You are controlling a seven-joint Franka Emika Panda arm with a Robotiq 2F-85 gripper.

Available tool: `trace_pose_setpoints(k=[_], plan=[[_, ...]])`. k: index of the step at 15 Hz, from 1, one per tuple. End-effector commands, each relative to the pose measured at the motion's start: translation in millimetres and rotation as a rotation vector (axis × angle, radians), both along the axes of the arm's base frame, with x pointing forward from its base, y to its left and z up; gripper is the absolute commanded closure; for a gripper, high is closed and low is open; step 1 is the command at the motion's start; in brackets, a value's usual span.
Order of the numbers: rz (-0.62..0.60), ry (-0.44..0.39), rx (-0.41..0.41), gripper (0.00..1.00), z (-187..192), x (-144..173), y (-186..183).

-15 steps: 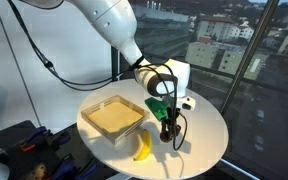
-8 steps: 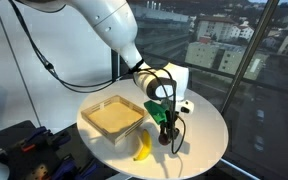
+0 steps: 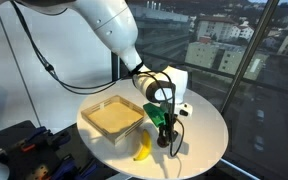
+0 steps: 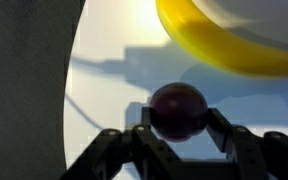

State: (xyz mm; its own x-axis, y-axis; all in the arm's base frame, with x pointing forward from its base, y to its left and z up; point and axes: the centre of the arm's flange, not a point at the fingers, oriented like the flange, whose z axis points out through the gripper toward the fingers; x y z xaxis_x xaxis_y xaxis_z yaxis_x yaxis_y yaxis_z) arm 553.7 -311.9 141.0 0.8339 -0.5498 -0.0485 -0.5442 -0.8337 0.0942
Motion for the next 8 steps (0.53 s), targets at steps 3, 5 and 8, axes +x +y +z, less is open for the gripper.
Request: trace_pose_setpoints(k=[3,5,8], plan=[[-0.009,-0.014,0.005,0.66,-0.6,3.3,-4.3],[-0.009,-0.014,0.006,0.66,-0.2,3.3,-4.8],[-0.01,-0.013,0.005,0.66,-2.0,3.3,-5.6]])
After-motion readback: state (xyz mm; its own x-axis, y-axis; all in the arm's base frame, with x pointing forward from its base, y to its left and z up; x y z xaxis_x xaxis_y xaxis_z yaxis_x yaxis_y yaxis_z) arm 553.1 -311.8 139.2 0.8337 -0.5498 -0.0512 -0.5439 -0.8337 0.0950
